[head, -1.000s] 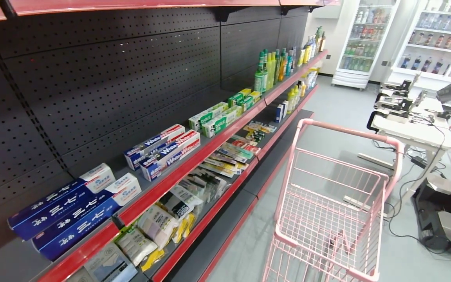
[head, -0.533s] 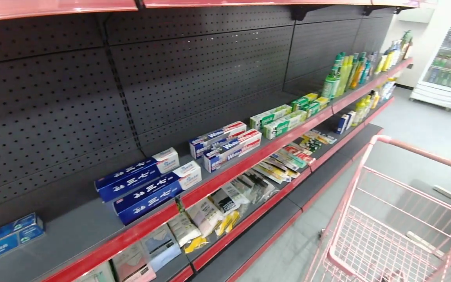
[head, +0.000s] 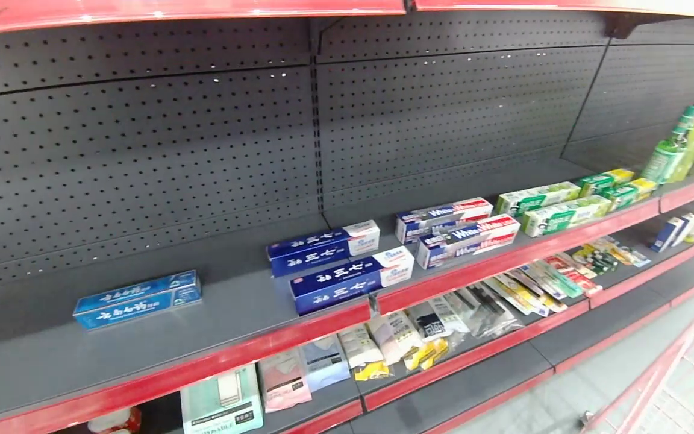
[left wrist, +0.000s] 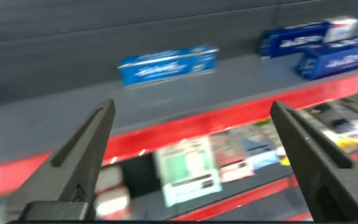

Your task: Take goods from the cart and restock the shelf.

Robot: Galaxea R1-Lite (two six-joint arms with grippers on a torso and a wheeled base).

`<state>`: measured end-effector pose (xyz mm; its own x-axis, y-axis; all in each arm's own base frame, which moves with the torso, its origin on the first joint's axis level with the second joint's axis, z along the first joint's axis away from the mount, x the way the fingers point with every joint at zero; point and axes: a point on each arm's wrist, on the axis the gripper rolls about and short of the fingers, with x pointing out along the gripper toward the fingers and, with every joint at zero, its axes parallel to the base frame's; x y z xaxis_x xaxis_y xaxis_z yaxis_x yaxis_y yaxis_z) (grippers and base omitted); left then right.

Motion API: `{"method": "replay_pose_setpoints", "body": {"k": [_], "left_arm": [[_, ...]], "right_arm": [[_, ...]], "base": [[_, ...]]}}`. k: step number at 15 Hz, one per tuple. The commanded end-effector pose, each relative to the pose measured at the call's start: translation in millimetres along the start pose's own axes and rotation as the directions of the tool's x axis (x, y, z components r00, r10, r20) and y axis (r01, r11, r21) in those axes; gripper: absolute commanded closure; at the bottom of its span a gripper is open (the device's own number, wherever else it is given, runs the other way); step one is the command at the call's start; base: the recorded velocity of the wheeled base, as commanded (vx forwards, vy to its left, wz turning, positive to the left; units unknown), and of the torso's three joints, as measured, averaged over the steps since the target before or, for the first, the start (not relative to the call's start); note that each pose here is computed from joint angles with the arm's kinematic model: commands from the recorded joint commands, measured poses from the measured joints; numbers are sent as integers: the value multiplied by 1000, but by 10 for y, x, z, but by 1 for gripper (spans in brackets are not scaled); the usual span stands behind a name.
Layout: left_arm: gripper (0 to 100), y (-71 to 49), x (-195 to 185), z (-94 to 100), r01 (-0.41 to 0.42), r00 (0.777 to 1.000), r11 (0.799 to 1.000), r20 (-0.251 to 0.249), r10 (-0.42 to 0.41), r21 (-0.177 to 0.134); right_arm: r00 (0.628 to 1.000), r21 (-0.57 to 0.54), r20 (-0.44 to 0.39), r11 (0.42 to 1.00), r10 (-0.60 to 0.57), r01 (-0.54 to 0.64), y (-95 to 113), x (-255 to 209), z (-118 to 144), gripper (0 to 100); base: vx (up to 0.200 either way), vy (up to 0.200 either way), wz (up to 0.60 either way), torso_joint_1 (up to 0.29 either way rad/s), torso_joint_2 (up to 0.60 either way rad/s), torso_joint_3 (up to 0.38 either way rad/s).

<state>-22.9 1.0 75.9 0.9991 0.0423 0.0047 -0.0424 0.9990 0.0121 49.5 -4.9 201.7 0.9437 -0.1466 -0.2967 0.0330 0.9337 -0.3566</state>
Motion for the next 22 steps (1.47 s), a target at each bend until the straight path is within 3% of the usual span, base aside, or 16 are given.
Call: {"method": "replay_pose_setpoints", "body": {"k": [1,12,15,16,18,20,22], "left_arm": [[0,0,1,1,-1,1000,1000,0,1,1],[0,0,1,1,-1,1000,1000,0,1,0],[0,0,1,1,-1,1000,1000,0,1,0],[0,0,1,1,-1,1000,1000,0,1,0],[0,0,1,1,-1,1000,1000,0,1,-3],[0,0,1,1,-1,1000,1000,0,1,-3],[0,0,1,1,-1,1000,1000,0,1,-3]], "right_arm": [[1000,-1,-2,1000,3,-3,1,6,1,100],[1000,-42,20,999,5,-4,-12,-11,40,100],[998,-61,61,998,27,-23,-32,-45,114,100],[988,-91,126,992,94,-83,-79,-54,298,100],[962,-163,173,969,212,-185,-120,59,568,100],[909,-215,183,918,373,-333,-66,280,825,100],[834,-243,163,840,528,-484,99,520,1007,100]], "base": [[0,0,600,-2,12,-2],[0,0,600,0,2,4],[0,0,0,0,0,0],[0,0,0,0,0,0],[0,0,0,0,0,0],[0,0,0,0,0,0],[0,0,0,0,0,0]]}}
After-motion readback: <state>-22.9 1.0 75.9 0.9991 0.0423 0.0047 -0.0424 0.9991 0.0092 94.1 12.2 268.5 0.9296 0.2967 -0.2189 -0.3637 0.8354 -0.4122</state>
